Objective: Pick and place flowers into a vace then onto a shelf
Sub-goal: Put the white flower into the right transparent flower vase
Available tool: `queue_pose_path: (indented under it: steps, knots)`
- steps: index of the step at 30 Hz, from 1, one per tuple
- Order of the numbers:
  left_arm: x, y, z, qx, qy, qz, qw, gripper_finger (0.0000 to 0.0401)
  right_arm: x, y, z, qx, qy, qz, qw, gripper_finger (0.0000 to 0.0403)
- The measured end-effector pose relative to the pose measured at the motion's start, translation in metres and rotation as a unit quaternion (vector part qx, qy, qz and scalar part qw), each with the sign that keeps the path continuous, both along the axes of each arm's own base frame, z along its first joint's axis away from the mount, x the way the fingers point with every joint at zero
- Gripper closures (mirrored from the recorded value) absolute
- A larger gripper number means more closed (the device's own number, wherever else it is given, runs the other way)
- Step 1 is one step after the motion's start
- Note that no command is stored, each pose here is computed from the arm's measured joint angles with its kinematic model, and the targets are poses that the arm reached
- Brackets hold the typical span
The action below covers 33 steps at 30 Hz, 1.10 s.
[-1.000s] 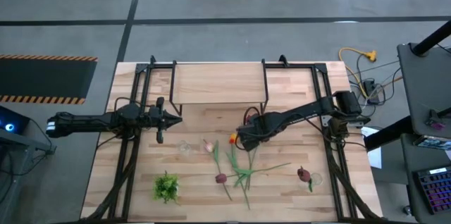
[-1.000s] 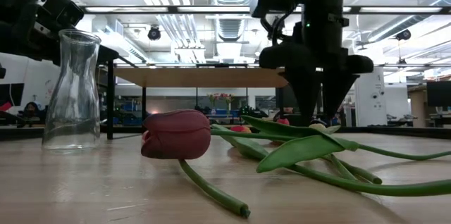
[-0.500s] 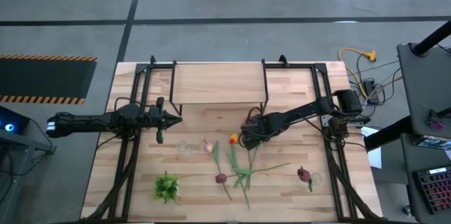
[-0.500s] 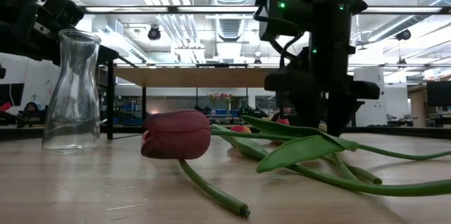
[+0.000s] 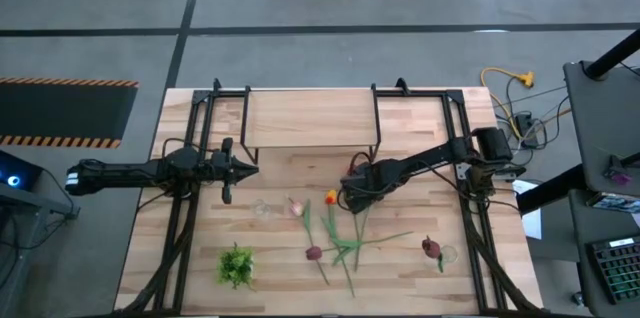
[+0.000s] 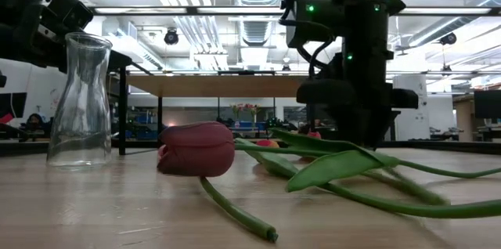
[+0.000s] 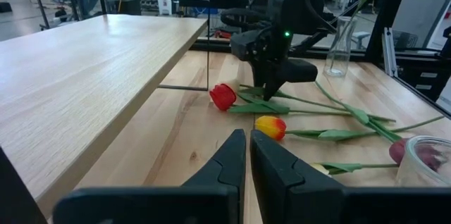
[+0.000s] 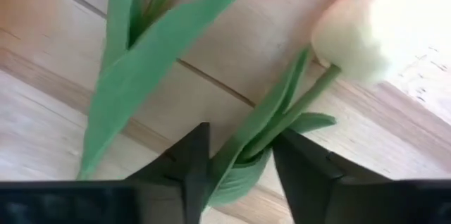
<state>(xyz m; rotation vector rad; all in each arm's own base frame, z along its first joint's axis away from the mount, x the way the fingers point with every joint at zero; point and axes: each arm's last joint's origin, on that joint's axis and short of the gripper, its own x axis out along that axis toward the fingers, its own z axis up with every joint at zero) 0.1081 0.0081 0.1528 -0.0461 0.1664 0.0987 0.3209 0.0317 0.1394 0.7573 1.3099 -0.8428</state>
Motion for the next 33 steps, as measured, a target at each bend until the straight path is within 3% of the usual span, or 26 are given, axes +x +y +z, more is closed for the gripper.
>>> queue_pose_path:
  steps: [9, 16, 24, 33]
  knots:
    - [0.0, 0.0, 0.0, 0.0, 0.0, 0.0, 1.0, 0.0396, -0.003, 0.0, 0.002, -0.003, 0.022, 0.012, 1.0, 0.0387]
    - [0.0, 0.0, 0.0, 0.0, 0.0, 0.0, 1.0, 0.0396, 0.006, 0.001, 0.014, -0.002, 0.004, 0.033, 0.999, 0.0389]
    - [0.0, 0.0, 0.0, 0.0, 0.0, 0.0, 1.0, 0.0396, 0.021, 0.001, 0.047, -0.024, -0.005, 0.056, 0.998, 0.039]
    - [0.0, 0.0, 0.0, 0.0, 0.0, 0.0, 1.0, 0.0396, 0.035, 0.012, 0.098, -0.129, -0.057, 0.096, 0.985, 0.039]
